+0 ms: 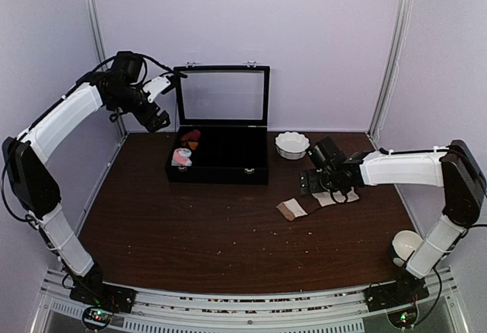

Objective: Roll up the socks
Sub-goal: Move the sock to the center of the board.

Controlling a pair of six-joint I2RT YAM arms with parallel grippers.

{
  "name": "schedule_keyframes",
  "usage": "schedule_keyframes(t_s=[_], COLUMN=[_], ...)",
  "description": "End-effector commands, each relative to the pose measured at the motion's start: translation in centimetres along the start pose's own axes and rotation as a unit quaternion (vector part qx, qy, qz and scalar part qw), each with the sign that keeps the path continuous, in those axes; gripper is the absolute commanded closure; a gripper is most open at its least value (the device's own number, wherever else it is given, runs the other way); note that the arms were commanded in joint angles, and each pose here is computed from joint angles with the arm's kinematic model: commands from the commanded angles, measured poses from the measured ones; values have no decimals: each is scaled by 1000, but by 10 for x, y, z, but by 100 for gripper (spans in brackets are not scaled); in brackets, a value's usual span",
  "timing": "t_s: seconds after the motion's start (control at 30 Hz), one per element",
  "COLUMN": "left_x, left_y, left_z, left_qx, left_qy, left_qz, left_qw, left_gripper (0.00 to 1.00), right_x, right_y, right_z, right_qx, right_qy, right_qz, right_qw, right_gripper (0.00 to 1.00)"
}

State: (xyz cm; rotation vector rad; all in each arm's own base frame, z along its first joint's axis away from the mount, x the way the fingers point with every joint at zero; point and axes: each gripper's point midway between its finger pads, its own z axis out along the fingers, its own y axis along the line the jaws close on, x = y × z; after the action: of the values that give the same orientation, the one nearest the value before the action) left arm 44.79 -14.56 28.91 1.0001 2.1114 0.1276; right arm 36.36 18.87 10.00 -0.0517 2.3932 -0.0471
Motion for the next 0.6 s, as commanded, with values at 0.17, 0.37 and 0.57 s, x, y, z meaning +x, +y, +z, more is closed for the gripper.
schedule_keyframes(t_s=[0.17, 0.37, 0.57], left_x=[55, 67, 70], left_y=[-17, -35, -55], left_z=[1, -3, -4], left_qx=[20, 54, 100], left_qy=[53, 59, 51], left_qz=[-10, -6, -4], left_qw=[998, 997, 994], left_gripper=[2, 7, 9], right_x=[58, 61, 55], right_y=[111, 114, 107], right_z=[0, 13, 12], right_qx=[-87, -73, -61], right_qy=[12, 14, 4], right_qz=[-152, -149, -145], right_qw=[985, 986, 988], right_gripper=[8, 21, 23])
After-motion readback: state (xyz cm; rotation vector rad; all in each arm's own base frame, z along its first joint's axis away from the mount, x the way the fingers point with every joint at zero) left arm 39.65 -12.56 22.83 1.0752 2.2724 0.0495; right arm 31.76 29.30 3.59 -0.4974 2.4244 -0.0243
